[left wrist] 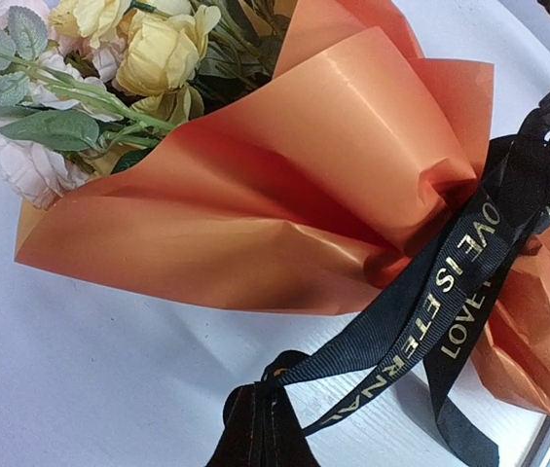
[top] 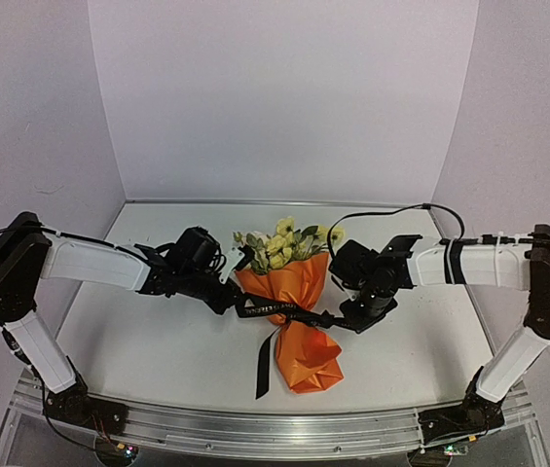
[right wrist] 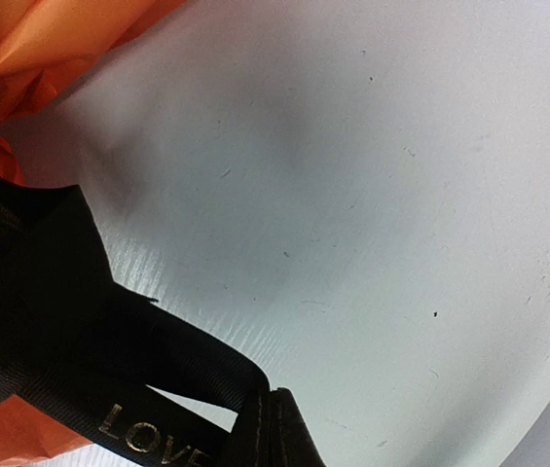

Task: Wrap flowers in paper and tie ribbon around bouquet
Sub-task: Cross the half-tied ribbon over the folded bouquet.

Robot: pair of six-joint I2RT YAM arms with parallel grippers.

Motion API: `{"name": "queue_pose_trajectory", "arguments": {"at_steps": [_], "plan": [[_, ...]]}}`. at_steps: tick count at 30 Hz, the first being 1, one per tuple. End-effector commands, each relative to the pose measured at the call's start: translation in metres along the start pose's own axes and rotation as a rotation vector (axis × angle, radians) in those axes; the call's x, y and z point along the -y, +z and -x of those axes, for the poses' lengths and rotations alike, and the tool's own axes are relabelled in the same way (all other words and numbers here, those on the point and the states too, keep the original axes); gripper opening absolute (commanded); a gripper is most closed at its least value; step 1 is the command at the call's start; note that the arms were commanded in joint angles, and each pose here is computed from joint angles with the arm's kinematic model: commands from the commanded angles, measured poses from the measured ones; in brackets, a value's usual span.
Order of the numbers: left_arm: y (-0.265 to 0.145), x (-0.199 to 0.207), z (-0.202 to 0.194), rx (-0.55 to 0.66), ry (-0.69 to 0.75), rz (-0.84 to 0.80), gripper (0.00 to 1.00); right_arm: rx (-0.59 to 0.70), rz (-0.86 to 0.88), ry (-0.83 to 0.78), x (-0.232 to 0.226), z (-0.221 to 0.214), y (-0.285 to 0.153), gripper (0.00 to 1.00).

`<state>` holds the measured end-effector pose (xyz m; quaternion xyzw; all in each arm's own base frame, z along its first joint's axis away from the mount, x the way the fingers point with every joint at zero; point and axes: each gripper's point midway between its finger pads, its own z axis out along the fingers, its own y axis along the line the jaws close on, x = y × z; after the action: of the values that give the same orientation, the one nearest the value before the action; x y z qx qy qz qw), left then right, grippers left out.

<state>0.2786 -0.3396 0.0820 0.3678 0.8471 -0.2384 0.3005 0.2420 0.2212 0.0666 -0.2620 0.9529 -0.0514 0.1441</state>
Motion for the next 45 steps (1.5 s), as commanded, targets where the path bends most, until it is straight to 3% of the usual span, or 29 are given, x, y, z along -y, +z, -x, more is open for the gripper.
{"name": "queue_pose_trajectory", "arguments": {"at_steps": [1,13,18,27,34,35,38,40,45], "plan": [[-0.013,0.0,0.019,0.074,-0.005,-0.012,0.0,0.009,-0.056,0.002,0.014,-0.006,-0.01,0.0],[-0.017,-0.002,0.022,0.089,0.001,-0.032,0.0,-0.008,-0.152,-0.126,0.013,-0.016,-0.023,0.0],[-0.016,0.0,0.023,0.086,0.027,-0.042,0.0,0.032,-0.124,-0.142,0.004,0.004,-0.032,0.0],[-0.01,0.007,0.034,0.102,0.076,-0.067,0.0,0.103,0.098,-0.122,-0.031,0.086,-0.05,0.0],[-0.002,0.013,0.04,0.098,0.099,-0.089,0.0,0.042,0.327,0.009,-0.054,0.115,-0.038,0.0],[-0.001,0.013,0.04,0.095,0.1,-0.091,0.0,0.032,0.349,0.034,-0.054,0.115,-0.038,0.03],[0.0,0.014,0.041,0.088,0.101,-0.093,0.0,0.018,0.404,0.115,-0.045,0.109,-0.042,0.31],[0.0,0.014,0.04,0.088,0.101,-0.094,0.0,0.04,0.423,0.134,-0.039,0.104,-0.05,0.44],[0.001,0.013,0.037,0.078,0.099,-0.089,0.0,0.076,0.459,0.158,-0.027,0.078,-0.063,0.59]]}}
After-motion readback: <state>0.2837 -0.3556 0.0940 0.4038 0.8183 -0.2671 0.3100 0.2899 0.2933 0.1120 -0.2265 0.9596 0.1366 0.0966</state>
